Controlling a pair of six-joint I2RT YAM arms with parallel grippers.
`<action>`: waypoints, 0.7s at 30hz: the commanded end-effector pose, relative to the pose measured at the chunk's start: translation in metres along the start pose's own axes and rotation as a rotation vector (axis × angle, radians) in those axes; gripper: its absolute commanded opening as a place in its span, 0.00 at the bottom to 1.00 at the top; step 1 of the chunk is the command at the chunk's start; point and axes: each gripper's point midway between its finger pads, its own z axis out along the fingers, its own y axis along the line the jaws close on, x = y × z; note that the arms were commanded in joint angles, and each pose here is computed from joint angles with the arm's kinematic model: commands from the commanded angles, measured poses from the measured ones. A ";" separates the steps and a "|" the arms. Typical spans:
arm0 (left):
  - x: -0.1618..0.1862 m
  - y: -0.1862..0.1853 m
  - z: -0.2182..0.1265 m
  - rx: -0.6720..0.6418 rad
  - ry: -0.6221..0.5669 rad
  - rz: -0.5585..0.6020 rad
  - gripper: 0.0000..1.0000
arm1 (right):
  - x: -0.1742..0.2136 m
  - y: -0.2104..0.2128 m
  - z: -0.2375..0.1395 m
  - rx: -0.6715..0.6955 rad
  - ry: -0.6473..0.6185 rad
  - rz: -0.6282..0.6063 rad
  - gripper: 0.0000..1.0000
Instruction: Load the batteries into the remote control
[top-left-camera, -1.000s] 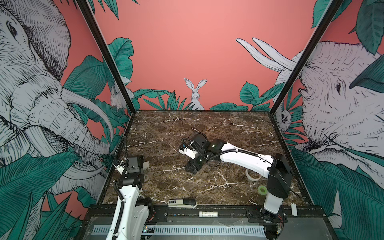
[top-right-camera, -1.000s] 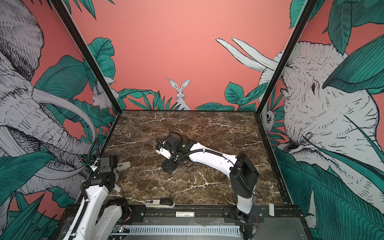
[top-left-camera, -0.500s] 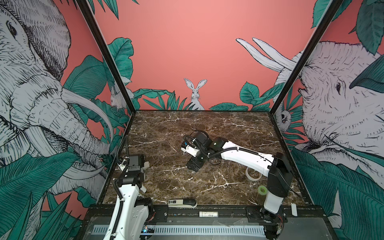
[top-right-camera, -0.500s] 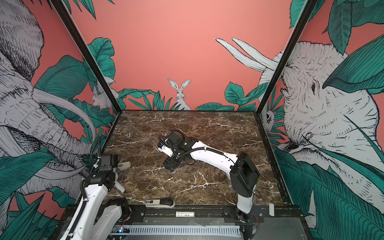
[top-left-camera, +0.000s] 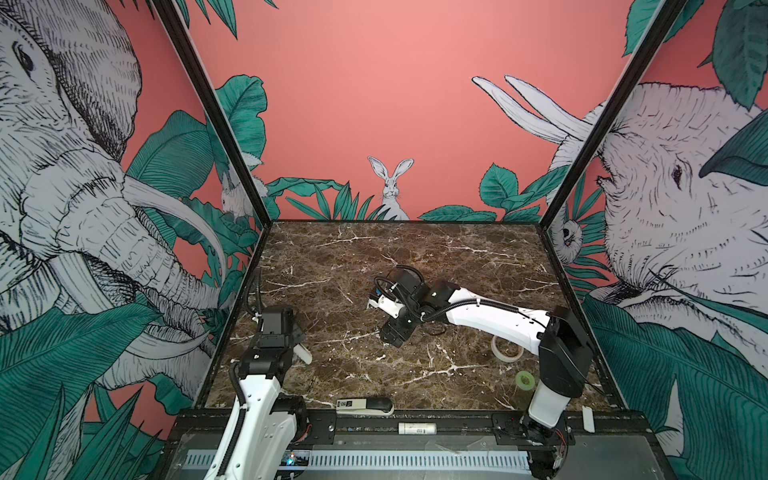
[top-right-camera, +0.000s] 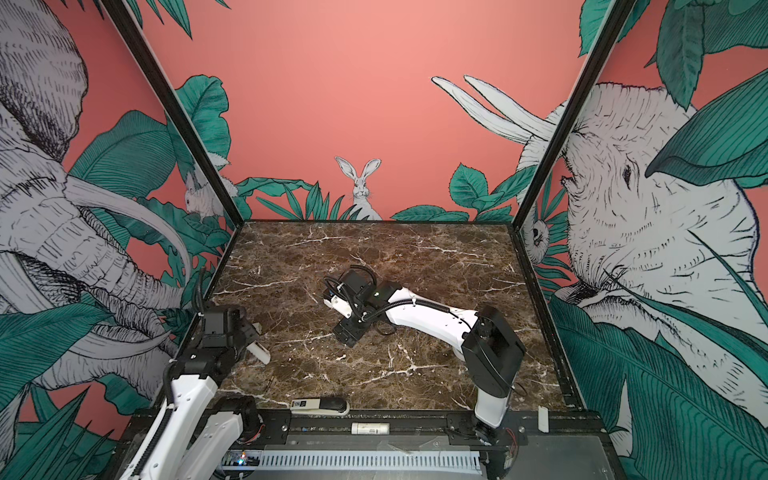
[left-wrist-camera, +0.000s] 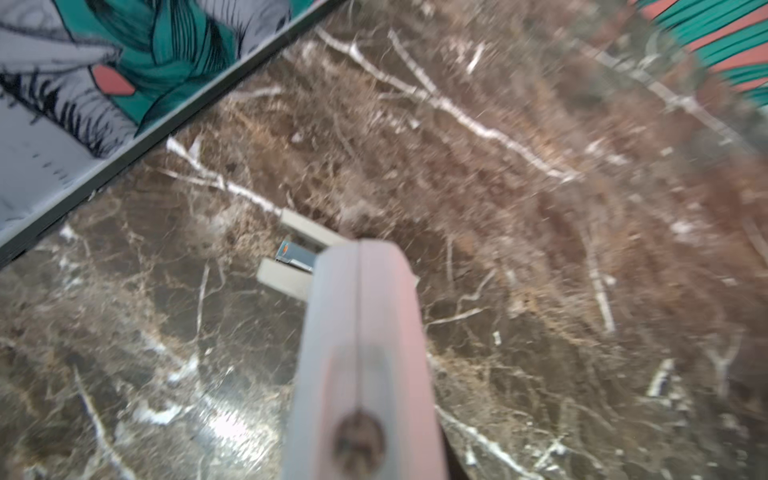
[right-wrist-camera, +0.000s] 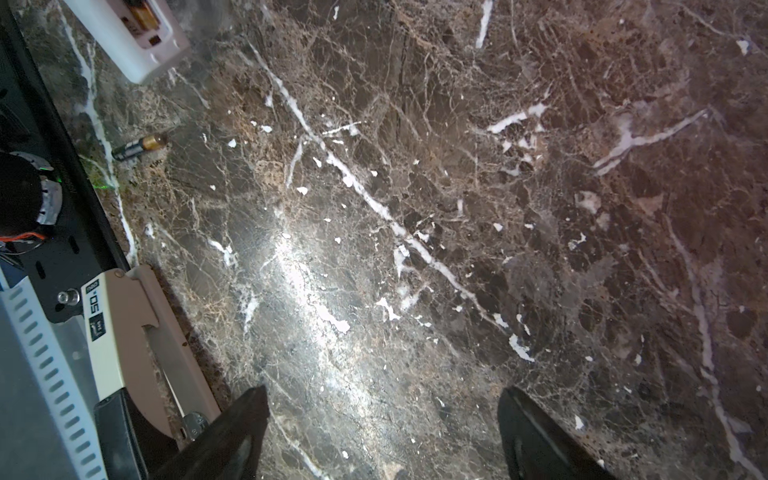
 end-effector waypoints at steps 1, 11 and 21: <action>-0.023 -0.013 -0.016 0.057 -0.063 0.017 0.00 | -0.018 0.003 0.001 -0.023 -0.063 0.007 0.86; -0.051 -0.001 -0.055 -0.007 -0.139 0.136 0.00 | -0.015 0.043 0.034 -0.152 0.006 -0.029 0.86; -0.051 0.002 -0.060 0.000 -0.169 0.168 0.00 | 0.025 0.117 0.079 -0.209 0.203 0.239 0.84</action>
